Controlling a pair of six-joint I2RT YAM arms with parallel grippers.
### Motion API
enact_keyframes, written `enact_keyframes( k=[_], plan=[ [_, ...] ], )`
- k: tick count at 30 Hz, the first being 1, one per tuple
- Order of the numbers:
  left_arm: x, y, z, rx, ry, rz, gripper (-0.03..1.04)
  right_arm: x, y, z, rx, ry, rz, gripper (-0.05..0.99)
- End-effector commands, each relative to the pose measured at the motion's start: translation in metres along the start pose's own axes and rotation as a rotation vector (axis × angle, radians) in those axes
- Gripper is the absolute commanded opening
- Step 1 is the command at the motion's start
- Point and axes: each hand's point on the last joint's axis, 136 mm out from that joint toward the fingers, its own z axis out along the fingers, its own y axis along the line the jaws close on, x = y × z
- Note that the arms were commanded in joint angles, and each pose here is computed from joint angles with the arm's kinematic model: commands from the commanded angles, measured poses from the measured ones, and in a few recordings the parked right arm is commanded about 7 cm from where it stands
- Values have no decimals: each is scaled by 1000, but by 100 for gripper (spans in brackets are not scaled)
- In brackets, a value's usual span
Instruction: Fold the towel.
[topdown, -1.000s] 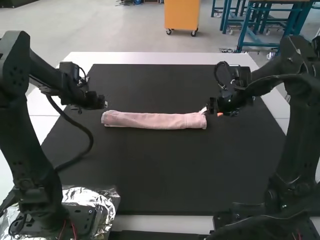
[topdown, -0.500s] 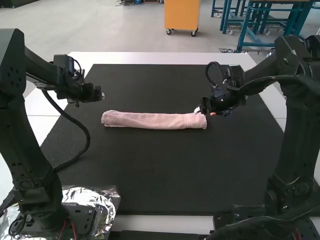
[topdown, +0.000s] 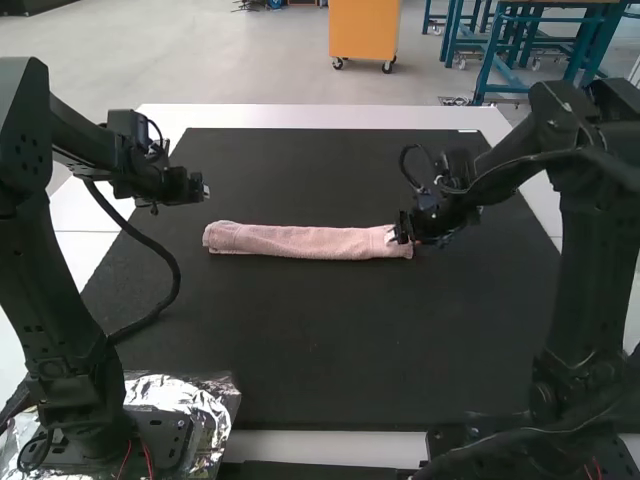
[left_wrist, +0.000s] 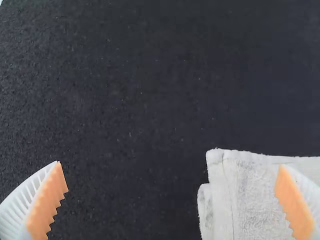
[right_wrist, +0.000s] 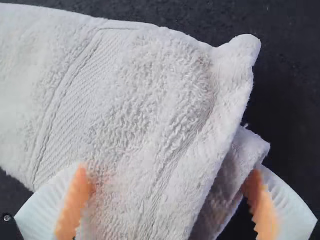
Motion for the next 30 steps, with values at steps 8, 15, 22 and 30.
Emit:
enact_keyframes(
  k=[8,15,22,30],
  plan=[
    [-10,4,-8,11,-28,-17,97,15,8,1,-71,10,32,-2],
    [-27,8,-17,2,-80,-10,97,-56,-54,-91,56,-236,75,-2],
    [-36,5,-20,3,-106,-5,97,-54,-14,-88,-20,-198,38,-2],
    [-32,-7,-17,19,-101,13,97,-53,83,-48,-158,-152,-85,-2]
  ],
)
